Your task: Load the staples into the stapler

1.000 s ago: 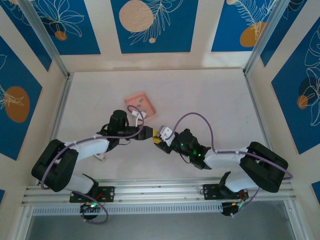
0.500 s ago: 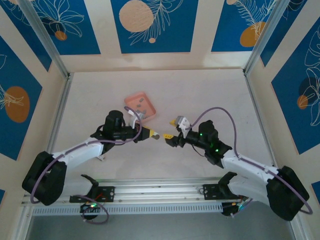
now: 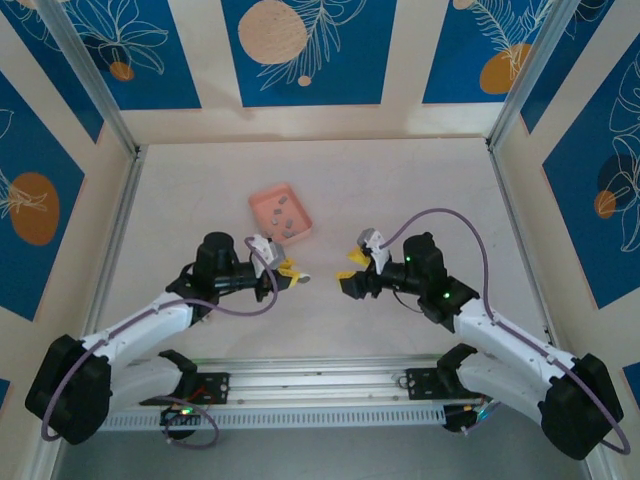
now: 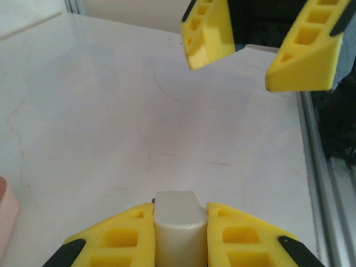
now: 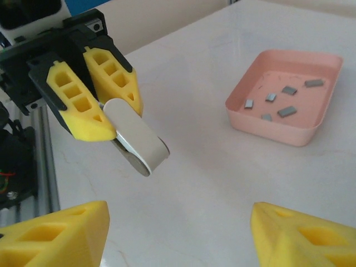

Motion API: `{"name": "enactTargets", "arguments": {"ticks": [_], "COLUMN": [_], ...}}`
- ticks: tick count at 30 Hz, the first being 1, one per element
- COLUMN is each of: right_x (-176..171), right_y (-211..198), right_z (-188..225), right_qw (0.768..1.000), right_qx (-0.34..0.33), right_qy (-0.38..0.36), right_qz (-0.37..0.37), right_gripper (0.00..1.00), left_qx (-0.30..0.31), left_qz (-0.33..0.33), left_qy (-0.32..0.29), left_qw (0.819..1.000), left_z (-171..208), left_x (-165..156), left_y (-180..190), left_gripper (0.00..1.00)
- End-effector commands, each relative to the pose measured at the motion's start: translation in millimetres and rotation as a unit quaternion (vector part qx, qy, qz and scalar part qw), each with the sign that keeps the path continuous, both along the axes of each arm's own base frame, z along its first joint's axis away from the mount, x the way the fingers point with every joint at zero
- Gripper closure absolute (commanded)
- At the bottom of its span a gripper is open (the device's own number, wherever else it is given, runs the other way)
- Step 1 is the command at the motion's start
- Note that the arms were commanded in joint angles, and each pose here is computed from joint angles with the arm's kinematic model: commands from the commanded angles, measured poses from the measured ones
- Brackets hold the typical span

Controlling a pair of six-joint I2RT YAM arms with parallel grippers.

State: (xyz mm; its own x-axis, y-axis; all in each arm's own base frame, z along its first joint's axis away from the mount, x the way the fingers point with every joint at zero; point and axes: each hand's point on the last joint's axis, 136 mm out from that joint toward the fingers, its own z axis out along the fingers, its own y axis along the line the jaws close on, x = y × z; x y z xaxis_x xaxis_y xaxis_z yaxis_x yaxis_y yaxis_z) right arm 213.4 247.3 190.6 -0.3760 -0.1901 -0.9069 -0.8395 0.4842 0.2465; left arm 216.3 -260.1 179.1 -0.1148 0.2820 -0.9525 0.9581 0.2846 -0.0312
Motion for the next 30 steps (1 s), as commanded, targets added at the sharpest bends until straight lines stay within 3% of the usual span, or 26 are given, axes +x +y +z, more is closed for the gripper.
{"name": "enactTargets", "arguments": {"ticks": [1, 7, 13, 21, 30], "right_x": [-0.2, -13.9, -34.6, -32.5, -41.8], "right_y": [7.2, 31.1, 44.2, 46.6, 55.3], "right_z": [0.3, 1.8, -8.5, -8.6, -7.0], "right_qw": [0.995, 0.991, 0.991, 0.977, 0.966], "right_qx": [0.007, 0.007, -0.029, -0.053, -0.041], "right_qy": [0.094, 0.130, 0.027, -0.111, -0.116], "right_qz": [-0.033, 0.013, 0.127, 0.172, 0.226], "right_gripper": [0.31, 0.25, 0.21, 0.30, 0.38], "left_qx": [0.026, 0.014, -0.034, -0.070, -0.105], "left_qz": [-0.031, -0.041, -0.083, -0.127, -0.150], "left_qy": [-0.092, -0.128, -0.107, -0.083, -0.067], "left_qw": [0.995, 0.991, 0.990, 0.986, 0.981], "left_z": [-1.5, 0.5, 16.8, 30.9, 41.8], "left_x": [-6.6, -8.6, -24.1, -42.7, -47.9], "left_y": [0.9, -1.9, -10.9, -19.4, -26.8], "left_gripper": [1.00, 1.00, 1.00, 1.00, 1.00]}}
